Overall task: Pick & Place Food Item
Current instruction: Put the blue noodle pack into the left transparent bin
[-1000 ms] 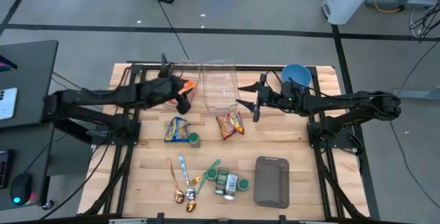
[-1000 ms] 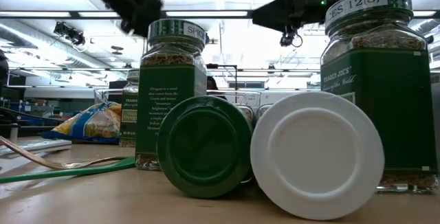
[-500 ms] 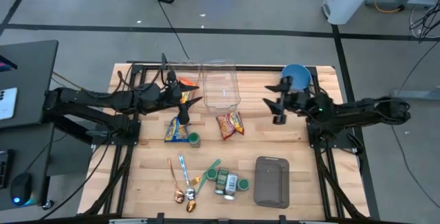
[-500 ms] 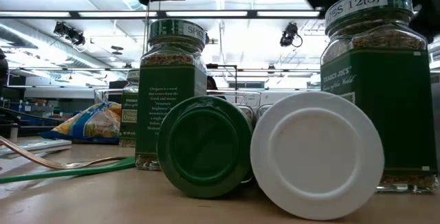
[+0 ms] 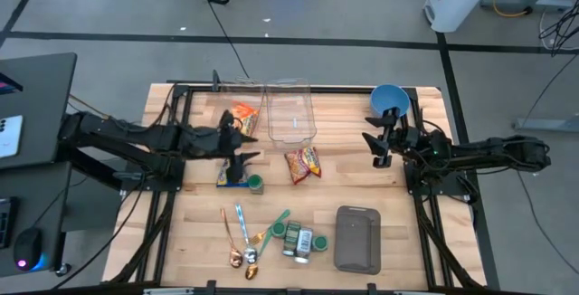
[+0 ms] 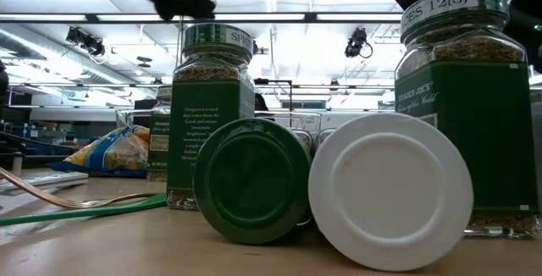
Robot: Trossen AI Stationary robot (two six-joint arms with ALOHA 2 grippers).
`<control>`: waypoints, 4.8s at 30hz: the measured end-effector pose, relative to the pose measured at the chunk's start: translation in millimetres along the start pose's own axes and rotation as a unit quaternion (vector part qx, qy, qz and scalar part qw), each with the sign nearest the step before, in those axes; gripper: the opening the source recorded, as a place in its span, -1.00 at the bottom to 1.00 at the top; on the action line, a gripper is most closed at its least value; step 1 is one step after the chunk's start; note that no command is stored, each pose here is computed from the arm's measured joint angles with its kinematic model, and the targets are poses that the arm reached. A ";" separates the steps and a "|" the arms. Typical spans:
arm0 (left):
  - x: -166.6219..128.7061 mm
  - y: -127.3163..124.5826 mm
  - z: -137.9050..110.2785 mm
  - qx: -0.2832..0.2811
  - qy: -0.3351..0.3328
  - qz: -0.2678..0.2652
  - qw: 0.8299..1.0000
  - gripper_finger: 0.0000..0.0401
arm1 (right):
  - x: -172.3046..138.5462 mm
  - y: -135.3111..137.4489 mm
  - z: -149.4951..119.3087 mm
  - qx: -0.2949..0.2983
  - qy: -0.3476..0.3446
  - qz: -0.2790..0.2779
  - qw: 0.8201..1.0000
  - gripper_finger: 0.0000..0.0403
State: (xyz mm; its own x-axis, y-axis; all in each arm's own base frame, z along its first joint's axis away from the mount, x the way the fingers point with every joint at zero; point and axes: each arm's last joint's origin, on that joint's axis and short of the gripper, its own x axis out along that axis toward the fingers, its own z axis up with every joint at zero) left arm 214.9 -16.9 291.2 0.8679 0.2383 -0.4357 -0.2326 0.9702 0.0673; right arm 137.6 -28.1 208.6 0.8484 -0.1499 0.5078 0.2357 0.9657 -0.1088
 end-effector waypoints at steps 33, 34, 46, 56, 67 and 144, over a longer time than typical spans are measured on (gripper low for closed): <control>56.0 -13.7 -86.9 0.002 0.396 0.028 0.918 0.25 | 0.0 0.3 -2.7 0.001 0.014 0.002 1.000 0.15; 58.0 -13.4 -88.8 0.004 0.403 0.029 0.915 0.24 | 0.0 0.3 -2.7 0.001 0.014 0.002 1.000 0.15; 67.1 -11.8 -98.0 0.022 0.434 0.031 0.900 -0.59 | -0.1 0.5 -4.2 0.001 0.021 0.004 1.000 0.15; 58.0 -20.1 -89.1 0.019 0.390 0.040 0.920 -0.98 | 0.0 0.5 -4.3 0.001 0.022 0.004 1.000 0.15; -1.7 -41.1 -35.7 0.006 0.114 0.036 0.993 -0.99 | 0.0 0.6 -4.6 0.001 0.023 0.004 1.000 0.15; 30.5 123.1 -69.6 -0.140 0.023 0.302 0.943 -1.00 | -0.3 0.9 -7.3 -0.002 0.037 0.005 0.999 0.15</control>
State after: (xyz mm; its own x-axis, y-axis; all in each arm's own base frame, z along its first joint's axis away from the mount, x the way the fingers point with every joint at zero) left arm 182.2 106.8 223.7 0.5212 0.7353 -0.4332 -0.7907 0.6070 0.0790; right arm 141.0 -28.7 202.1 0.8837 -0.1552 0.4415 0.2284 0.9664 -0.1175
